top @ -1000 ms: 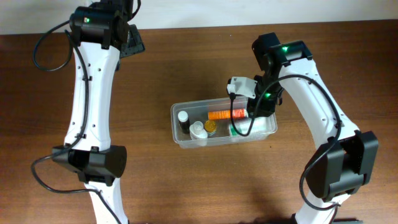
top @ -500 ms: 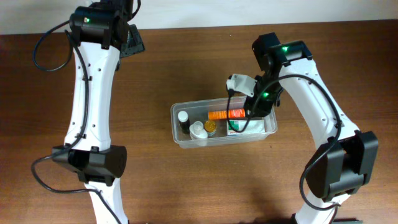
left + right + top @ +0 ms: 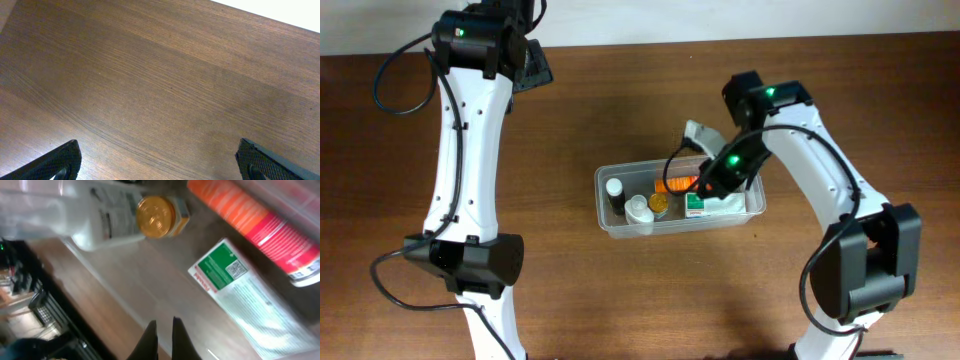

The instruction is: Pack container

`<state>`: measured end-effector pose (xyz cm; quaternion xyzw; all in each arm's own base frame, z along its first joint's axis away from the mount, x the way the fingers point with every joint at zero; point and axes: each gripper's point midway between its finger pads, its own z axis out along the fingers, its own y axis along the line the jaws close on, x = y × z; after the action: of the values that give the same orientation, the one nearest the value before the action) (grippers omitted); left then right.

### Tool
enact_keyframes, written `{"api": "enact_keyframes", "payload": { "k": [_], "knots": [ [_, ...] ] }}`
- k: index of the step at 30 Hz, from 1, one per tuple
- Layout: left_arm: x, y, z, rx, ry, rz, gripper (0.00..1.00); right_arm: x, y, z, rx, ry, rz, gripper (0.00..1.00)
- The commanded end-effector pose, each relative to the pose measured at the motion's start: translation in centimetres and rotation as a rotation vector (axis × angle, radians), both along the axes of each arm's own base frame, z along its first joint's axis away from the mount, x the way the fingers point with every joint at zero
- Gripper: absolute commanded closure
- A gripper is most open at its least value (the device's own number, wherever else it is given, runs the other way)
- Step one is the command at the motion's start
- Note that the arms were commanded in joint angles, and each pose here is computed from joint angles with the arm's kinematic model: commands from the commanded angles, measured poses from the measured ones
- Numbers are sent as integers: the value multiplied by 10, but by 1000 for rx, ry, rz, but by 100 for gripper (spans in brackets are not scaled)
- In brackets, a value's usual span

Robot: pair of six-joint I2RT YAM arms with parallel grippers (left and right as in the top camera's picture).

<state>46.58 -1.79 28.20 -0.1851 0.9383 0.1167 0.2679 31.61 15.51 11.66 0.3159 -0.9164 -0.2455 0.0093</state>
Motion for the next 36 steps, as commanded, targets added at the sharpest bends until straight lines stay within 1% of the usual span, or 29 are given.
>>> {"api": "enact_keyframes", "payload": {
  "k": [1, 8, 12, 16, 19, 25, 32, 36],
  "knots": [
    [-1, 4, 6, 16, -12, -2, 1, -8, 3, -13, 5, 85, -118, 96],
    [-1, 4, 6, 16, -13, -2, 1, -6, -15, -50, -116, 69, -185, 96],
    [-1, 4, 6, 16, -12, -2, 1, -2, -35, -61, -253, 60, -278, 96],
    [-1, 4, 6, 16, -12, -2, 1, 5, -48, -65, -335, 48, -381, 96],
    [-1, 4, 6, 16, -13, -2, 1, 9, -48, -66, -343, 43, -421, 96],
    [-1, 4, 6, 16, -12, -2, 1, 12, -42, -73, -351, 10, -420, 96],
    [-1, 4, 6, 16, -12, -2, 1, 13, -39, -94, -338, -27, -432, 95],
    [-1, 4, 6, 16, -12, -2, 1, 14, -39, -94, -336, -31, -434, 95]
  ]
}}
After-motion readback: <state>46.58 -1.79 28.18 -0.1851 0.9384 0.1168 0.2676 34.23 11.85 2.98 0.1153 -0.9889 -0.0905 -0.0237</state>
